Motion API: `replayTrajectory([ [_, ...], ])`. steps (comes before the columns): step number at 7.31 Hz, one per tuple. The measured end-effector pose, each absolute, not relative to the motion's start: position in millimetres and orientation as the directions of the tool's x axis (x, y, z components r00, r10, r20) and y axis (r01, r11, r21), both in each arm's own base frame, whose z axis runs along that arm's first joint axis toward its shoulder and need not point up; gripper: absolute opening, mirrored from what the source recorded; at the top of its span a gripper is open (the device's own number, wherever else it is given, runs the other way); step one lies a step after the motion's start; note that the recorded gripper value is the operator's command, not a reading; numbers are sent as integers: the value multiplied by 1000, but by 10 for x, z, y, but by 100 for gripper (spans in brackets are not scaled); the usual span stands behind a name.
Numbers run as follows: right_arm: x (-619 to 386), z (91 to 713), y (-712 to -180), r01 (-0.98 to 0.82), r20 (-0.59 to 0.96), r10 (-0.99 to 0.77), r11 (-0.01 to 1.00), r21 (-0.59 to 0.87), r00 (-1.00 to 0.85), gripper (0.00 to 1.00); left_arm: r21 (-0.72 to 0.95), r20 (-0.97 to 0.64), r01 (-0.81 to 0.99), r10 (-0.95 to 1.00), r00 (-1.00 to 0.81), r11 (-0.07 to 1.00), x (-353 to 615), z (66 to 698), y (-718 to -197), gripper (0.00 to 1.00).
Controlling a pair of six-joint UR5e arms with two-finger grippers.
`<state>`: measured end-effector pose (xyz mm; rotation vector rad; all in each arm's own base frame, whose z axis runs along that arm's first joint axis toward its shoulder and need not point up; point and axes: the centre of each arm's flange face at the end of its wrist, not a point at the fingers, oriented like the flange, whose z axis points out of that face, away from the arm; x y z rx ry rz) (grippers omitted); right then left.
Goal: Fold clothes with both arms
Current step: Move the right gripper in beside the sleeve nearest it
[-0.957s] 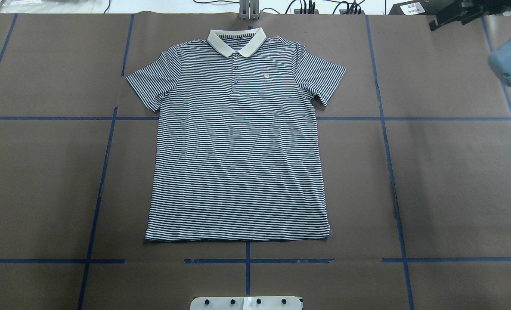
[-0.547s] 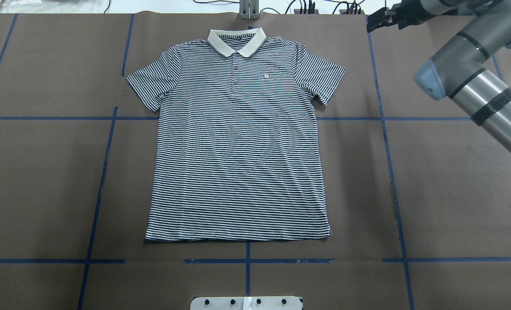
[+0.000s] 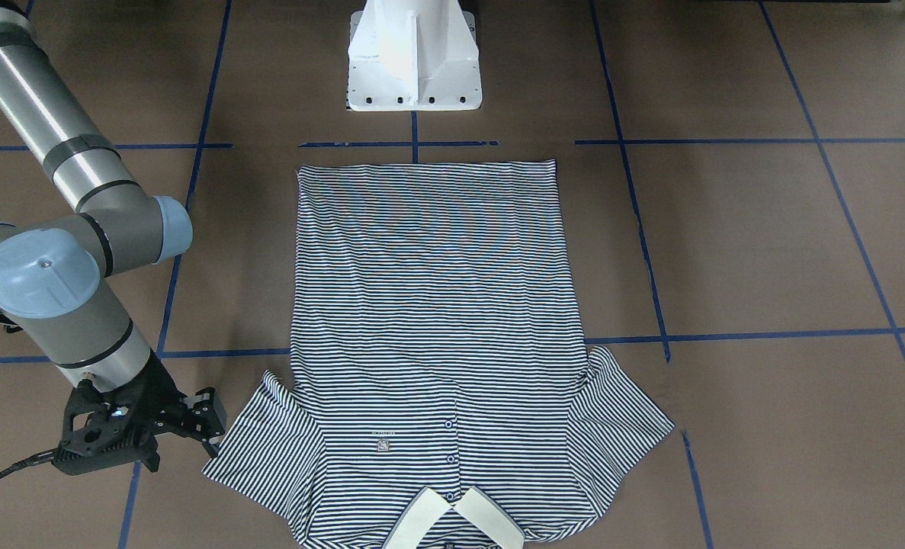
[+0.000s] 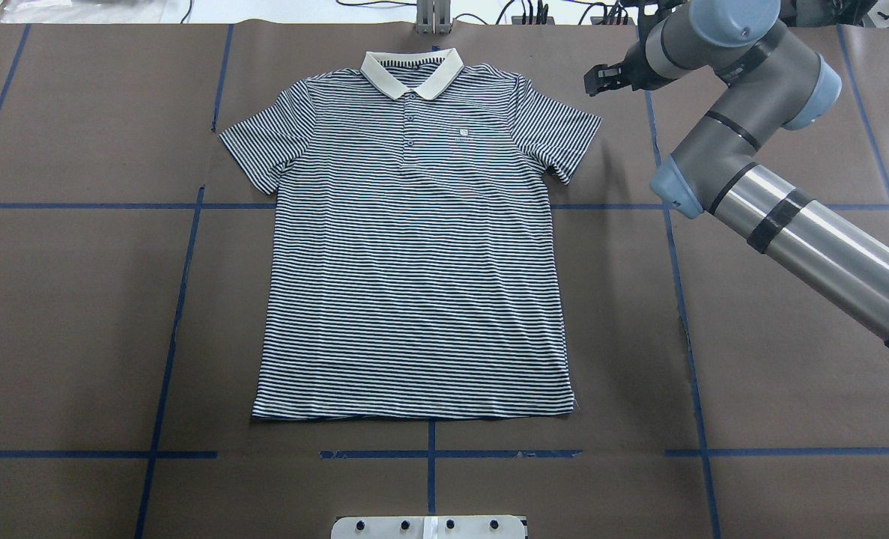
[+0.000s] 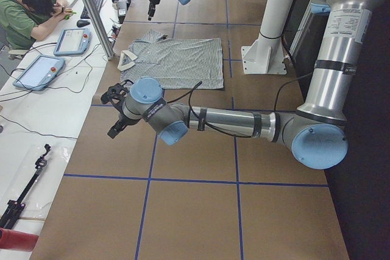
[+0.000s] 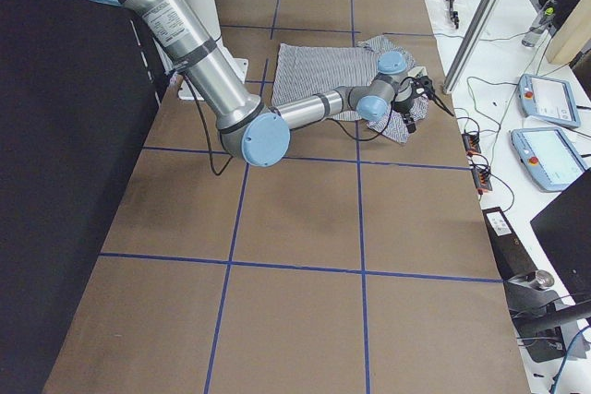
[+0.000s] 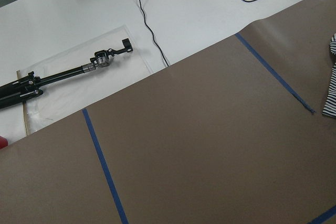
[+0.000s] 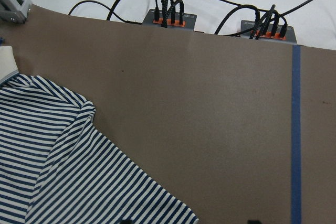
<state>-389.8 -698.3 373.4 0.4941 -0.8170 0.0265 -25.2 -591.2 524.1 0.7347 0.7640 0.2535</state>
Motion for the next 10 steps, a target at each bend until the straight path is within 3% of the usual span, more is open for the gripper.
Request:
replayTrajectory([
  [3,-4258,3843,-7092,-251,712,-134,877,409,689,61,686,-537,47,462,706,726,-242,5231,-5930,100],
  [10,-4277,4283,-6975,-245,697,-116,885,396,707,58,689,-534,46,465,706,723,-241,5218,-5939,100],
])
